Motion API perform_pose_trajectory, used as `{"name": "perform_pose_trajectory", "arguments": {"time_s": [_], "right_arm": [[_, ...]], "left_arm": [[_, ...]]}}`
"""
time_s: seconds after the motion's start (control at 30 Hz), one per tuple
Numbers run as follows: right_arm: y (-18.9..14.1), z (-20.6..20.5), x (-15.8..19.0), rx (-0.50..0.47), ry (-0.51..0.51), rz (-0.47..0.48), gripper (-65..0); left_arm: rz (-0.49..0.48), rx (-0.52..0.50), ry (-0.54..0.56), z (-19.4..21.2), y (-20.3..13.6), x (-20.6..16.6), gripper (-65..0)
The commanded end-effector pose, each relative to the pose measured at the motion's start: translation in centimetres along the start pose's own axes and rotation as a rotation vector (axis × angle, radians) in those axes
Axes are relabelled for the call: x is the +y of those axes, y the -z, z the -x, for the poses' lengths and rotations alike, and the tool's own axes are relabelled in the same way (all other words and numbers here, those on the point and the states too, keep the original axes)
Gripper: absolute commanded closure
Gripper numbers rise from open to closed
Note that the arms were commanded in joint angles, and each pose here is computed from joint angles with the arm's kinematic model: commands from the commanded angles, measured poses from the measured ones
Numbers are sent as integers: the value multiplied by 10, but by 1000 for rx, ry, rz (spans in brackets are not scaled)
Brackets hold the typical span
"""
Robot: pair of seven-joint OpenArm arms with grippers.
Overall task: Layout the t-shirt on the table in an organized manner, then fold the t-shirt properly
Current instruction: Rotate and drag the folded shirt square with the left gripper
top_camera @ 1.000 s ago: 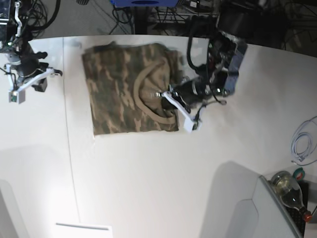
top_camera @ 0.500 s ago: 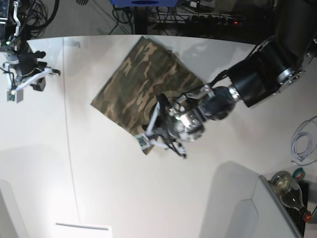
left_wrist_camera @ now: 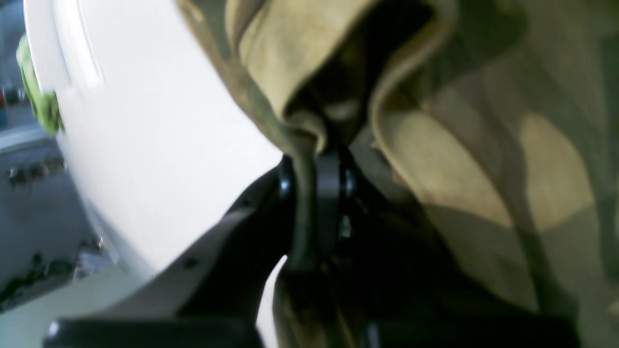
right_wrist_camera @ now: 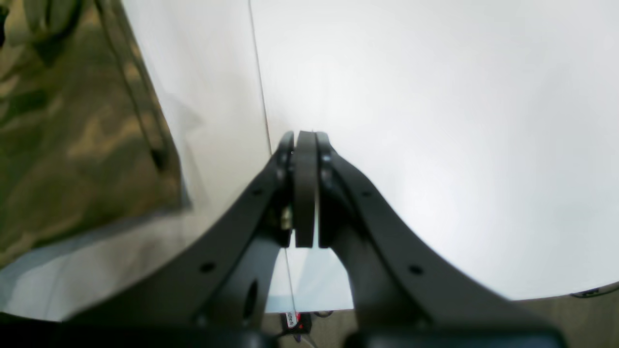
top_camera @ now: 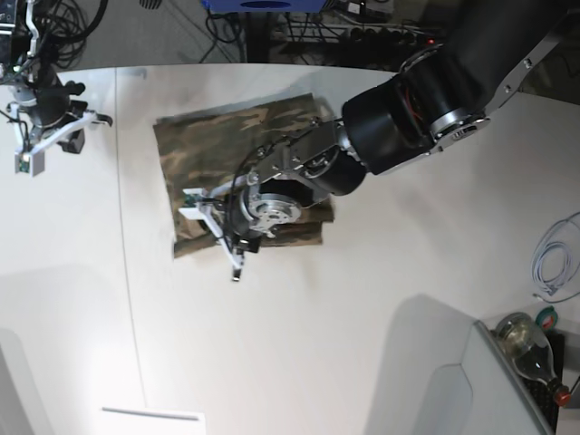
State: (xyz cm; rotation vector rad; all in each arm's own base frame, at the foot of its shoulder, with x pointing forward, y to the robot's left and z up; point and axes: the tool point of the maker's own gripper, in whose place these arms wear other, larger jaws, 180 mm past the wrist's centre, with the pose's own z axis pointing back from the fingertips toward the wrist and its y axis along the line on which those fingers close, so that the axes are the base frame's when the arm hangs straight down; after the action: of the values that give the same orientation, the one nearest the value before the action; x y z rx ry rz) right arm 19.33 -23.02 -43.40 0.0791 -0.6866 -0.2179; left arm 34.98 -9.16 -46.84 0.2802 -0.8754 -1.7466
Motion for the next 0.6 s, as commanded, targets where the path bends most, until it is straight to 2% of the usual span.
{"name": "perform_pose_trajectory", "arguments": {"time_s": [0.0,0.2,0.57], "right_arm": [[-3,-11,-2,-38,-9,2,0],[-2,-12,-2,-39,-9,2,0],[-1,-18,-1,-51,-9,0,0]], "left_arm": [[-43,-58,3,-21,1,21,0],[-48,-137,-3,-52,1,25,0],[-49,-143,-5,-55,1,25,0]]}}
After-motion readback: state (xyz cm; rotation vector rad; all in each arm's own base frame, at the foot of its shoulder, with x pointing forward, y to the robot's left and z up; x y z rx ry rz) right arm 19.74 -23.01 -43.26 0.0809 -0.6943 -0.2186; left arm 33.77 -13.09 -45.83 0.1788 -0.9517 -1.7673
